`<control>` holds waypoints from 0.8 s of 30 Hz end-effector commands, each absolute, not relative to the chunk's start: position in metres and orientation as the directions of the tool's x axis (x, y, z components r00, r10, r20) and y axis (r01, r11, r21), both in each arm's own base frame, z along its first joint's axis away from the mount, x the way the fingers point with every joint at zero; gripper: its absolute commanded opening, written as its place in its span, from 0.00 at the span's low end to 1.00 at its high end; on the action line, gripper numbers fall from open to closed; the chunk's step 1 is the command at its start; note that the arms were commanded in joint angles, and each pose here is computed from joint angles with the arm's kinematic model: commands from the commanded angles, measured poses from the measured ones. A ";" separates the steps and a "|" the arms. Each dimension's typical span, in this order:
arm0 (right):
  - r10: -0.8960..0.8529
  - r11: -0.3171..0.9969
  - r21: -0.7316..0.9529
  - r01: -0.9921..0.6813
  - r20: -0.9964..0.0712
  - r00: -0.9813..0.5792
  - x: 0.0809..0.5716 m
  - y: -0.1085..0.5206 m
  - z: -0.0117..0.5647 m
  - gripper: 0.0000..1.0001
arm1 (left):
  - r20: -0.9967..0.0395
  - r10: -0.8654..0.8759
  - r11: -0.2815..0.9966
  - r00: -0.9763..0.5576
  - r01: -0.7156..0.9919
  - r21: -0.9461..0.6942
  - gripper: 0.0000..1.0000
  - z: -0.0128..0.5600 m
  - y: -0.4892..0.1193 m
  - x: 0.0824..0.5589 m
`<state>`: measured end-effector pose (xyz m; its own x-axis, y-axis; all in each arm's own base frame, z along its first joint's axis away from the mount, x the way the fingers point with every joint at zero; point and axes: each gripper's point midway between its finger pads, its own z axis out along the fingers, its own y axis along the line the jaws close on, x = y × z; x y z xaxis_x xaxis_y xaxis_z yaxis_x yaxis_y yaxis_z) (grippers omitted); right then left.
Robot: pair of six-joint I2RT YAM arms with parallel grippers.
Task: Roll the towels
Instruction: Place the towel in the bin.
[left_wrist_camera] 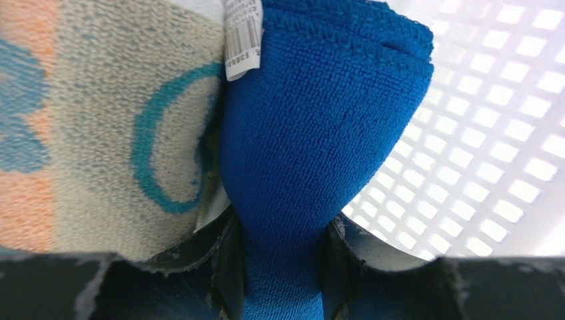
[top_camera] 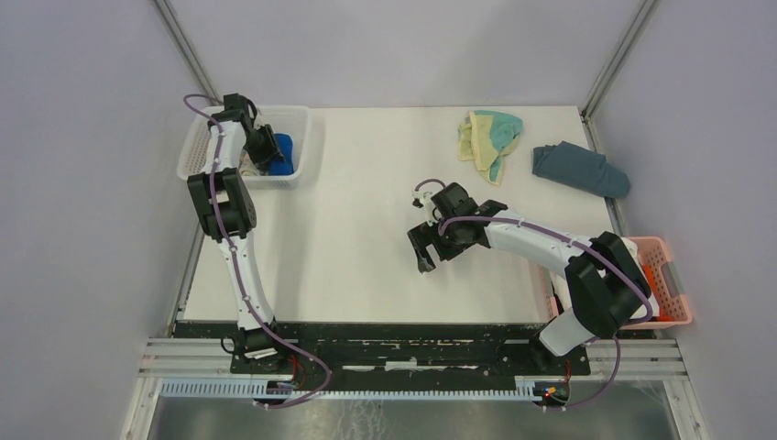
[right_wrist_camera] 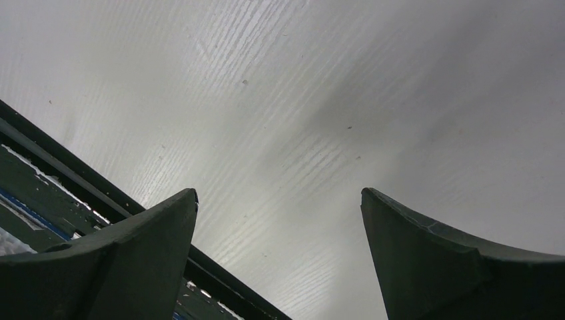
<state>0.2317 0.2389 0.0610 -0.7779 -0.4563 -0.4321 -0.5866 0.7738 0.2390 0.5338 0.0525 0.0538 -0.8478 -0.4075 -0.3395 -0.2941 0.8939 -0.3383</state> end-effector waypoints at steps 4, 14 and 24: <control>-0.453 0.779 0.216 -0.588 -0.453 -0.767 0.235 0.234 0.071 1.00 | -0.371 -0.326 0.943 -0.870 -0.327 -0.062 0.20 0.058 0.101 0.515; -0.455 0.776 0.220 -0.591 -0.453 -0.767 0.237 0.236 0.070 1.00 | -0.374 -0.287 0.936 -0.882 -0.342 0.089 0.28 0.052 0.123 0.512; -0.453 0.774 0.226 -0.592 -0.456 -0.766 0.237 0.238 0.070 1.00 | -0.325 -0.266 0.942 -0.908 -0.317 0.114 0.40 0.031 0.112 0.506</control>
<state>0.2275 0.2344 0.0590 -0.7860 -0.4632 -0.4094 -0.5811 0.7794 0.2340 0.5205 0.0920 0.0493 -0.8691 -0.3128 -0.3832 -0.3420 0.9397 0.0086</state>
